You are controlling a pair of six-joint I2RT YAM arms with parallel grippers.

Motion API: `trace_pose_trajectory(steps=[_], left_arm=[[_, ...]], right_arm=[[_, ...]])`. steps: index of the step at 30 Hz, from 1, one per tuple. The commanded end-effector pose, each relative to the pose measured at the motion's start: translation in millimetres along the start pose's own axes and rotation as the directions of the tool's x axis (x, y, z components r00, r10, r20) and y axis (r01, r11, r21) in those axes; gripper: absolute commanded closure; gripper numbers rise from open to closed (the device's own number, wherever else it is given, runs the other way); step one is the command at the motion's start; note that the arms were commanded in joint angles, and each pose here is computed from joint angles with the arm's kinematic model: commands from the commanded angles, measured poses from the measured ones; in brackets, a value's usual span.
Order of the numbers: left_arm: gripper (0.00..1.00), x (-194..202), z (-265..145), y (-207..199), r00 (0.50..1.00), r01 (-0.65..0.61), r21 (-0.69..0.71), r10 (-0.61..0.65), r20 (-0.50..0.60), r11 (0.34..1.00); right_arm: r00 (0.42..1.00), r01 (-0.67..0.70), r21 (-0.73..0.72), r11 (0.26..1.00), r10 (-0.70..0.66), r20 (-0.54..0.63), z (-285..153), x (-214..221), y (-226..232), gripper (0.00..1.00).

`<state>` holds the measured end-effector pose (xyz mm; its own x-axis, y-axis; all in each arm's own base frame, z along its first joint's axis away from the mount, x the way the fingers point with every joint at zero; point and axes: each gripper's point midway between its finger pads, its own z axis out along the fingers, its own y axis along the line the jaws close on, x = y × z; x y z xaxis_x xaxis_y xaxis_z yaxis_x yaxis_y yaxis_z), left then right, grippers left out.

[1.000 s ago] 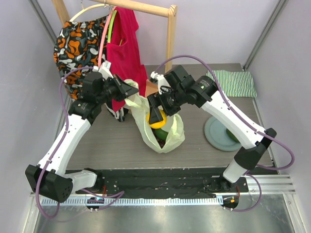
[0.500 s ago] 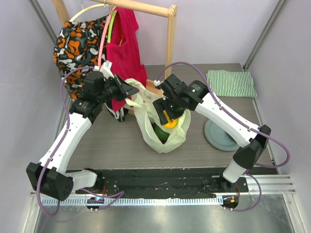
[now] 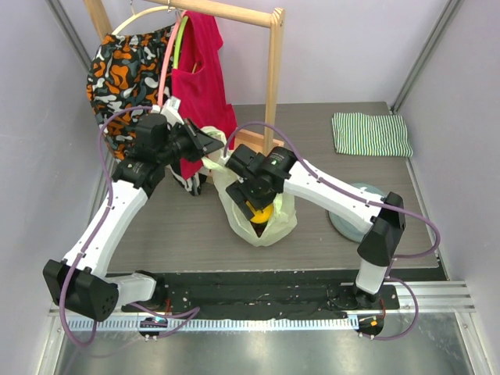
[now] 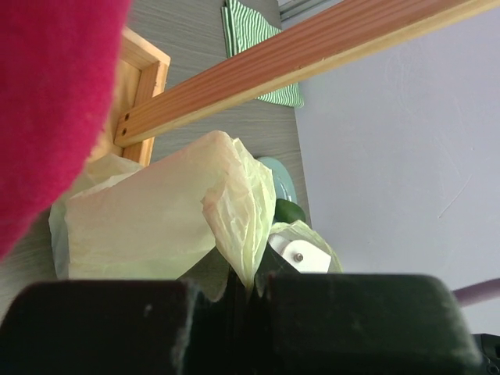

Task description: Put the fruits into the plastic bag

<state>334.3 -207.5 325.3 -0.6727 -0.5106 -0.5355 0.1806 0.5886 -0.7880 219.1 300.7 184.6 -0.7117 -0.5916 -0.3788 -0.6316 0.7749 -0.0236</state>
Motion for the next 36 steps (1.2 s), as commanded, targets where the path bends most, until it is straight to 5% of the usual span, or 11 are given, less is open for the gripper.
trace_pose_trajectory(steps=[1, 4, 20, 21, 36], left_arm=[[1.0, -11.2, -4.4, -18.5, 0.999, -0.031, 0.054, 0.03, 0.022, 0.998], [1.0, -11.6, -5.3, -18.7, 0.999, -0.033, 0.053, 0.032, 0.026, 0.998], [1.0, -8.6, -8.4, -16.0, 0.999, -0.035, 0.048, 0.034, 0.027, 0.998], [1.0, -8.4, -9.2, -16.4, 0.999, -0.034, 0.049, 0.033, 0.028, 0.998], [1.0, -8.2, -9.2, -15.7, 0.999, -0.036, 0.048, 0.034, 0.03, 0.998]], right_arm=[[0.998, -0.032, 0.042, 0.999, 0.03, 0.049, -0.8, -10.7, -8.6, 0.62], [0.998, -0.041, 0.039, 0.998, 0.039, 0.052, 0.3, -12.3, -7.4, 0.39], [0.997, -0.03, -0.006, 1.0, 0.031, 0.069, -2.7, -14.9, 0.0, 0.15], [0.996, -0.032, -0.008, 0.999, 0.032, 0.077, -4.6, -16.3, 0.1, 0.01], [0.987, -0.011, -0.082, 0.997, 0.024, 0.161, -20.2, -32.6, 10.2, 0.02]])
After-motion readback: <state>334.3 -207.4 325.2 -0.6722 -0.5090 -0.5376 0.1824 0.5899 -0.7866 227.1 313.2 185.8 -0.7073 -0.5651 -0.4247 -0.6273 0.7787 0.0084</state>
